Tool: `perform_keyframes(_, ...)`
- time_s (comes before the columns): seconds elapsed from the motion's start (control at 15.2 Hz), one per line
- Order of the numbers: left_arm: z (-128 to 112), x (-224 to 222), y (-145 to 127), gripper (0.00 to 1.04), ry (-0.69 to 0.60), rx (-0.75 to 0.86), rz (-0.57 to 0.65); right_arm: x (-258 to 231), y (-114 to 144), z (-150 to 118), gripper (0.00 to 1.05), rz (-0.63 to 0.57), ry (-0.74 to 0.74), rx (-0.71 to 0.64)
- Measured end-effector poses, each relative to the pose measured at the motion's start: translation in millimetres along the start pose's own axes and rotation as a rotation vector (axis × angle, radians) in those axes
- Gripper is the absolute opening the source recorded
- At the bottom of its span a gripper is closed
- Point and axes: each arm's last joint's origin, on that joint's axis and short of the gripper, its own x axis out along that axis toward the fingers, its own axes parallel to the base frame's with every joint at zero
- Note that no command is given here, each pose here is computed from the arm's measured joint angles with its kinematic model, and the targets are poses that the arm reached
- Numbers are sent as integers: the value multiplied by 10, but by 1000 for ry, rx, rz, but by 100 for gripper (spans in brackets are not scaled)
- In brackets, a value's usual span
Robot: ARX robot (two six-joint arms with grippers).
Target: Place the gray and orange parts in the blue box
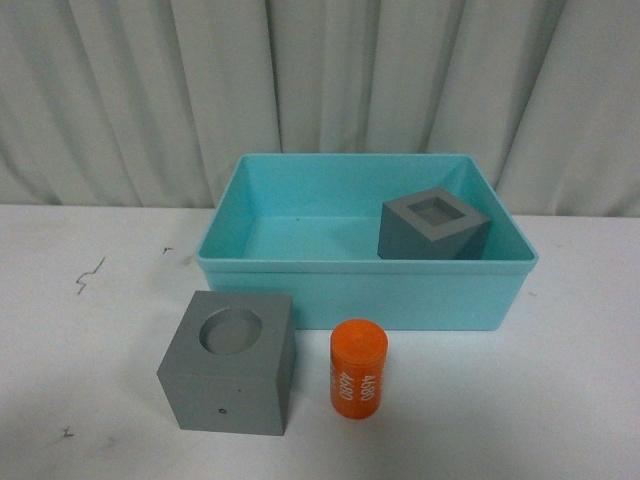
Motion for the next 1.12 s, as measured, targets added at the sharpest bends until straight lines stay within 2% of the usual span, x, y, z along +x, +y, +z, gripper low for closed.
perform_keyframes(0.2,0,0,0,98,0,0,0,-62,-1,-36,2,-1,34,0)
perform_keyframes(0.46,0,0,0,98,0,0,0,-133,0,-30,4,2,6,0)
perform_keyframes(0.92,-1,0,0,98,1,0,0,-133,0,-32,98,3,8,0)
perform_keyframes(0.99,15,-1,-28,98,271,-65,80,-133,0,-32,98,2,8,-1)
perform_keyframes(1.06,149,61,-77,98,395,-122,115,-133,0,-32,98,3,8,-2)
perform_keyframes(1.12,339,153,-123,98,354,-156,102,-133,0,-32,98,3,9,-2)
